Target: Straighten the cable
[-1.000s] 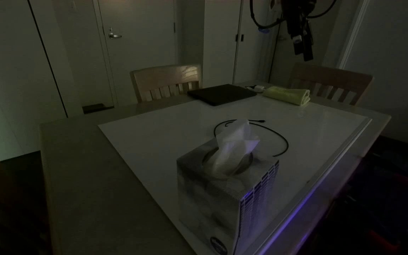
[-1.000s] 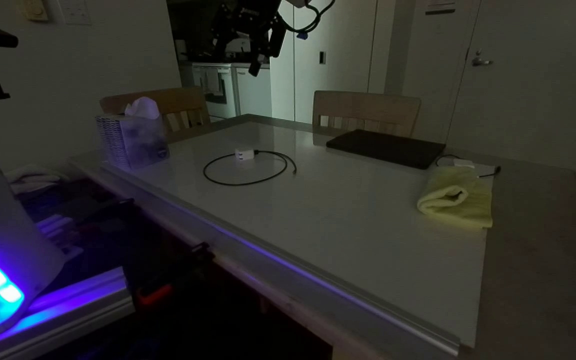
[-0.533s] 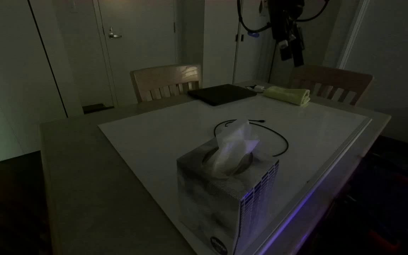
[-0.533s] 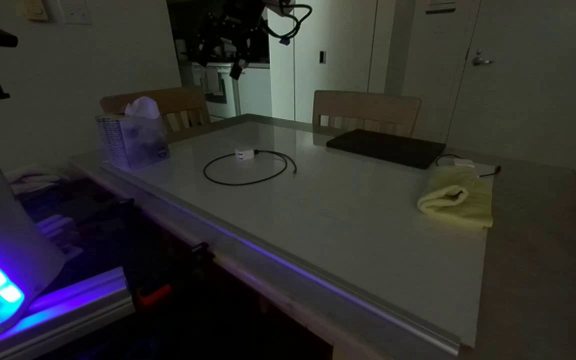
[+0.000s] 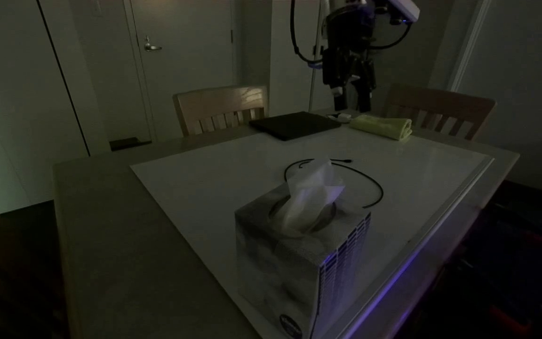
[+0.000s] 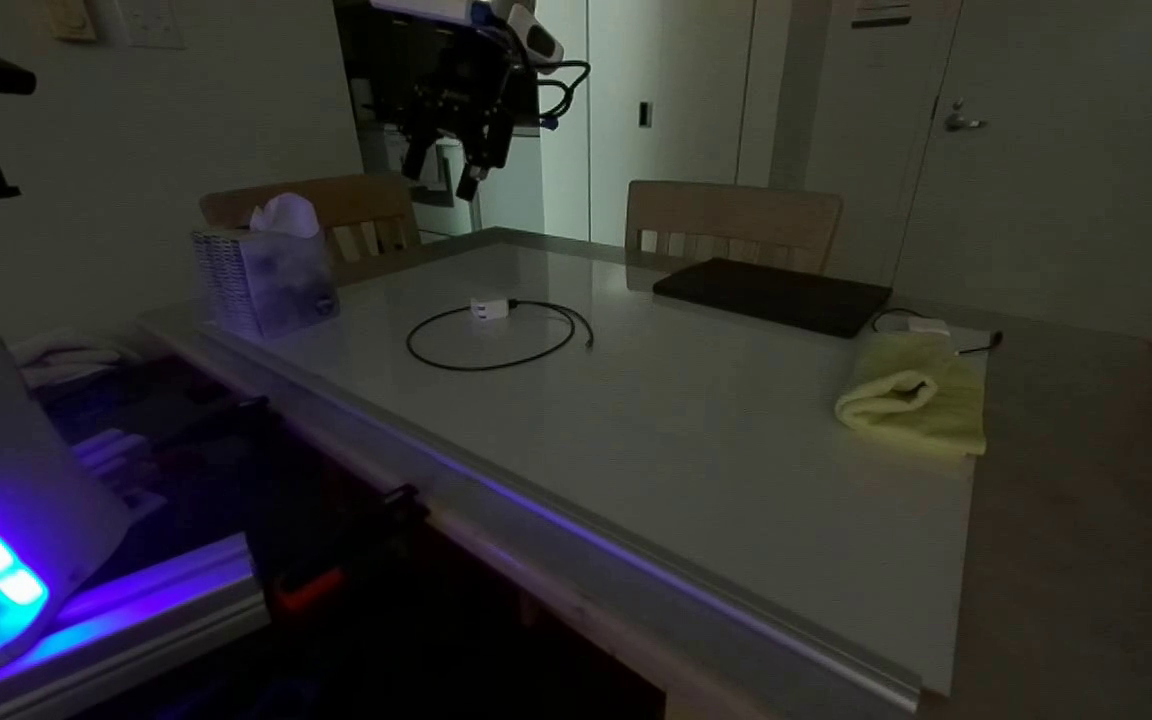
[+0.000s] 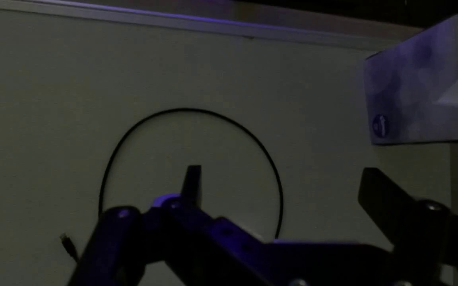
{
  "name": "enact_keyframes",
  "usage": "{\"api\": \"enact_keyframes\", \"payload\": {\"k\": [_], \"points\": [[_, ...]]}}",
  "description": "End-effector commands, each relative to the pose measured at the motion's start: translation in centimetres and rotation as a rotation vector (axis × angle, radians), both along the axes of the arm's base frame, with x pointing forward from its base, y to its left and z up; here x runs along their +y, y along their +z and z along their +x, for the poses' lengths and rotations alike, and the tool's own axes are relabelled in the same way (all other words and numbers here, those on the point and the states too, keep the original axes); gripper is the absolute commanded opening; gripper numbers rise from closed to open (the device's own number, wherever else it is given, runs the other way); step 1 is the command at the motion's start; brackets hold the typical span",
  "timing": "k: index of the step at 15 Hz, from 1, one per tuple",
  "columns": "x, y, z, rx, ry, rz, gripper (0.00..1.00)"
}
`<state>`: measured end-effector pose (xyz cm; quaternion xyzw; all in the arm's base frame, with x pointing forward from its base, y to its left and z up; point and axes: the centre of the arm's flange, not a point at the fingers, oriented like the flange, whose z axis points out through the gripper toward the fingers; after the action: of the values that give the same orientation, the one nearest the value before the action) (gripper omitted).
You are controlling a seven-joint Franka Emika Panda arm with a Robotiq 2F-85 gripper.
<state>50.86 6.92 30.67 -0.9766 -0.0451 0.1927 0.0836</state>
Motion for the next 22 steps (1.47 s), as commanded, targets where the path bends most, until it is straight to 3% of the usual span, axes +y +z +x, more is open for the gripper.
{"api": "enact_keyframes", "payload": {"k": [1,5,9,12,13,16,22], "points": [[0.5,-1.8,0.4,-0.121,-0.079,-0.003,1.0],[-0.6,-3.1,1.4,-0.265,-0.178,0.049,1.0],[-1.1,-4.1,2.1,-0.354,-0.253,0.058,1.0],[-1.3,-4.1,2.7,-0.288,-0.209,0.073,1.0],[-1.0,-3.7,2.2,-0.318,-0.23,0.049,1.0],[-1.0,-4.1,2.2,-0.307,-0.221,0.051,1.0],[1.8,-5.5,1.1,-0.306,-0.326,-0.028,1.0]]}}
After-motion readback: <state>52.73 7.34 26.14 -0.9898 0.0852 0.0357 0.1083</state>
